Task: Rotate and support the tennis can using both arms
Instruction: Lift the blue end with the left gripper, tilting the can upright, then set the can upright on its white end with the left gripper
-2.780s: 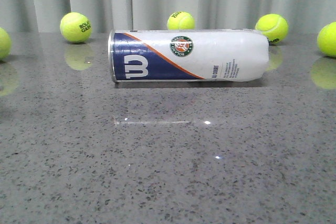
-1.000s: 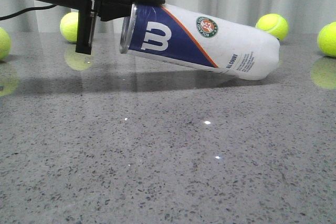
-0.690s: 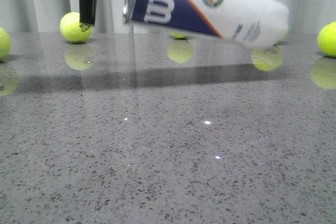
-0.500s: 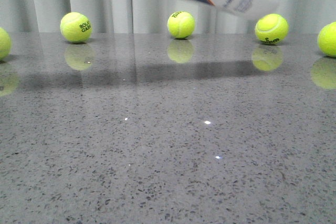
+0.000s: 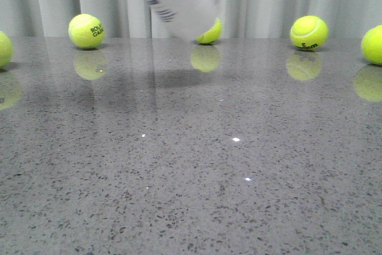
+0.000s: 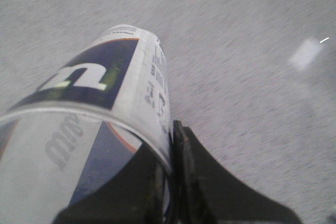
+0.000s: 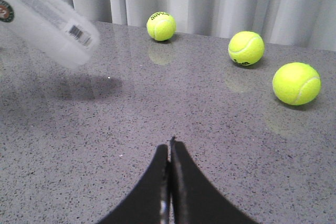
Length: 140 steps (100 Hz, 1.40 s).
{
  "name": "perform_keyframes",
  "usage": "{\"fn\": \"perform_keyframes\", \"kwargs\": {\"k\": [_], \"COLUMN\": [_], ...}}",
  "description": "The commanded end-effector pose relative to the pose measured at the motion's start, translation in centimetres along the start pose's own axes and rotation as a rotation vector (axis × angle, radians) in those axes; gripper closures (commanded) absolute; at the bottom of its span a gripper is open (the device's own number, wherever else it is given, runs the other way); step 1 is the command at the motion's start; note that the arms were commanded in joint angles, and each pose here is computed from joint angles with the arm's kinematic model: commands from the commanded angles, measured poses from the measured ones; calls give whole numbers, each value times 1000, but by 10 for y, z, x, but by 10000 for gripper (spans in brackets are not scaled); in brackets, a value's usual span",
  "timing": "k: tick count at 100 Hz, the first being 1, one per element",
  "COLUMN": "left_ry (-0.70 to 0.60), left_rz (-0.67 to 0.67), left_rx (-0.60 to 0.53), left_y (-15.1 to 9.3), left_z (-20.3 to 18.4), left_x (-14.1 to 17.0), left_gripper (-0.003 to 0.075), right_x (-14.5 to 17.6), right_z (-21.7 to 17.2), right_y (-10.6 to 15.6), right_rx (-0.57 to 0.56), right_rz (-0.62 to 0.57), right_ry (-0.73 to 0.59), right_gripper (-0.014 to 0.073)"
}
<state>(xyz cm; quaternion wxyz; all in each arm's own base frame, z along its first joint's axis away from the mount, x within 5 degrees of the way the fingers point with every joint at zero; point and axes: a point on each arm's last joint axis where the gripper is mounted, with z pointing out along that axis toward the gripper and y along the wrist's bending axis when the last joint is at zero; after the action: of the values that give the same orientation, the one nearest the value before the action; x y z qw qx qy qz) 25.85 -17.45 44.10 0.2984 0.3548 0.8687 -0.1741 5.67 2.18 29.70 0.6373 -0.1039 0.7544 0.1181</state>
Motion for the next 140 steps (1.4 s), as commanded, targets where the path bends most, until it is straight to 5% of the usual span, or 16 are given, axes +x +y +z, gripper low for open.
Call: {"fn": "perform_keyframes", "kwargs": {"k": [1, 28, 90, 101, 127, 140], "left_ry": [-47, -35, 76, 76, 13, -55], "left_rz": [17, 119, 103, 103, 110, 118], "left_rx": [-97, -82, -83, -81, -86, -91], "left_y": [-14, -49, -39, -39, -40, -40], "left_z": [-30, -22, 27, 27, 17, 12], "left_x": [-3, -7, -13, -13, -21, -32], "left_gripper": [739, 739, 733, 651, 251, 220], "right_x": [-14, -14, -14, -14, -14, -14], "right_z": [-2, -2, -2, -2, -2, -2], "right_y": [-1, -1, -1, -1, -1, -1], "right_rx": [14, 14, 14, 14, 14, 14], "right_rz": [5, 5, 5, 5, 5, 5], "right_ry": [-92, -92, -92, -92, -92, -92], "right_gripper": [662, 662, 662, 662, 662, 662]}}
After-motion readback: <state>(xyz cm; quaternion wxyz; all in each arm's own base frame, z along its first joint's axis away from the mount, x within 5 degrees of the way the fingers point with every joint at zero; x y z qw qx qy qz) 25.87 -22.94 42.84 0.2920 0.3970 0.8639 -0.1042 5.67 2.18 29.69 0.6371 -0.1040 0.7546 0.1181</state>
